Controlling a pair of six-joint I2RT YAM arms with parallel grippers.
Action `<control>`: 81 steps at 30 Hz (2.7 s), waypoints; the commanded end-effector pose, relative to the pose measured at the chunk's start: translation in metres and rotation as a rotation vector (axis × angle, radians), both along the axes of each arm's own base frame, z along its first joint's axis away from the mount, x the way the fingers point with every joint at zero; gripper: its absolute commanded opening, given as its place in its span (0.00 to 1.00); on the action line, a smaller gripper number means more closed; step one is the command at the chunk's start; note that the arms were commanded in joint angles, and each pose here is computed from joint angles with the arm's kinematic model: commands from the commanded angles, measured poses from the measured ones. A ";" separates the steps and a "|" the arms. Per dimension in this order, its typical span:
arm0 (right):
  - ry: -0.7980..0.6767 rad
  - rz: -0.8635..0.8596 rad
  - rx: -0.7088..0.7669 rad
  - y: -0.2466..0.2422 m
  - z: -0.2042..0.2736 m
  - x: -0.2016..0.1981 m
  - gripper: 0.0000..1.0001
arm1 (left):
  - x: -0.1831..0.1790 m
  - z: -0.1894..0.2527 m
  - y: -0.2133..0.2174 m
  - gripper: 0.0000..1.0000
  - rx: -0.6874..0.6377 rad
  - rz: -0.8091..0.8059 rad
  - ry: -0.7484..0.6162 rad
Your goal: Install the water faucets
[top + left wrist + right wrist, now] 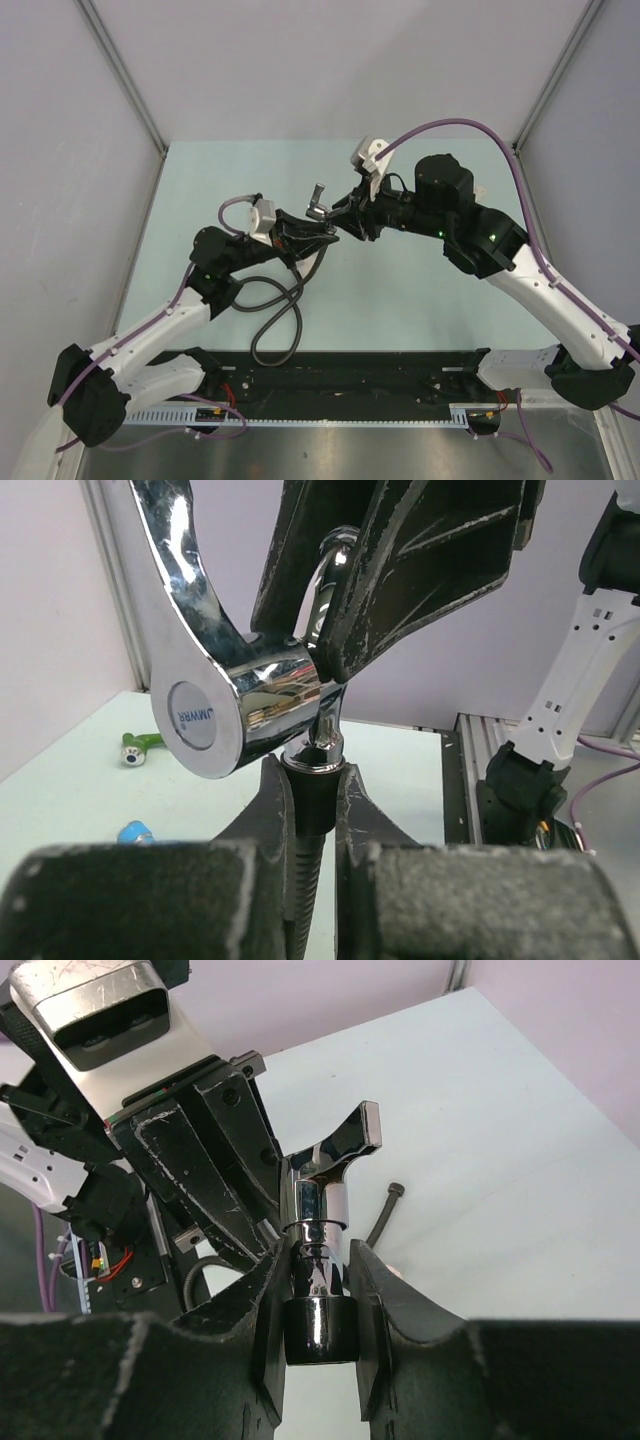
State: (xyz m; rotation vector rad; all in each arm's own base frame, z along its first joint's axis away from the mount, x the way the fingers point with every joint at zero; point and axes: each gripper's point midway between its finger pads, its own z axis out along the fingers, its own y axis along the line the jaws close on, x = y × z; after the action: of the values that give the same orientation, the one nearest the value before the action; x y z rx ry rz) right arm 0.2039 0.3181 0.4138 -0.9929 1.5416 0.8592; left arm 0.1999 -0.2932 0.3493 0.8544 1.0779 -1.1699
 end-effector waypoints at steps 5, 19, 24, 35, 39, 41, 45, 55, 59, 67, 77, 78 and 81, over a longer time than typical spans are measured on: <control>-0.060 -0.171 0.052 0.006 0.019 0.023 0.00 | 0.032 0.037 0.024 0.00 -0.077 0.282 -0.050; 0.135 -0.607 0.098 0.004 -0.025 0.060 0.00 | 0.066 0.031 0.053 0.00 0.011 0.914 -0.054; 0.165 -0.652 0.088 0.004 -0.035 0.062 0.00 | 0.064 0.031 0.043 0.00 0.051 0.958 -0.101; 0.044 -0.537 0.112 0.000 0.005 0.050 0.57 | 0.055 0.018 0.017 0.00 0.101 0.800 -0.061; -0.028 -0.440 0.107 -0.008 0.028 0.041 0.75 | 0.055 0.009 0.011 0.00 0.107 0.622 -0.034; -0.056 -0.362 0.143 -0.016 0.045 0.031 0.79 | 0.054 0.008 0.013 0.00 0.103 0.567 -0.013; -0.134 -0.236 0.160 -0.037 0.063 0.024 0.85 | 0.050 0.006 0.019 0.00 0.120 0.465 -0.048; -0.392 0.226 -0.036 -0.045 0.041 -0.039 0.90 | -0.008 0.028 0.016 0.00 0.154 -0.024 -0.138; -0.448 0.266 -0.053 -0.050 0.044 -0.047 0.90 | -0.037 0.031 0.013 0.00 0.198 -0.216 -0.168; -0.440 0.366 -0.084 -0.044 0.041 -0.057 0.89 | -0.055 0.041 0.013 0.00 0.198 -0.323 -0.182; -0.393 0.481 -0.088 -0.029 0.033 -0.063 0.74 | -0.060 0.044 0.015 0.00 0.196 -0.336 -0.187; -0.386 0.494 -0.086 -0.027 0.031 -0.064 0.73 | -0.060 0.044 0.015 0.00 0.196 -0.340 -0.187; -0.367 0.521 -0.088 -0.023 0.027 -0.066 0.68 | -0.061 0.045 0.015 0.00 0.196 -0.341 -0.186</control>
State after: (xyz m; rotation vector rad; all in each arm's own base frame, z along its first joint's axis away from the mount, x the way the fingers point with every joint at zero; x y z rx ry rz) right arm 0.1506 0.2937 0.4295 -1.5306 1.0912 0.8536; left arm 0.1486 -0.2824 0.3653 1.2790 1.0465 -1.2785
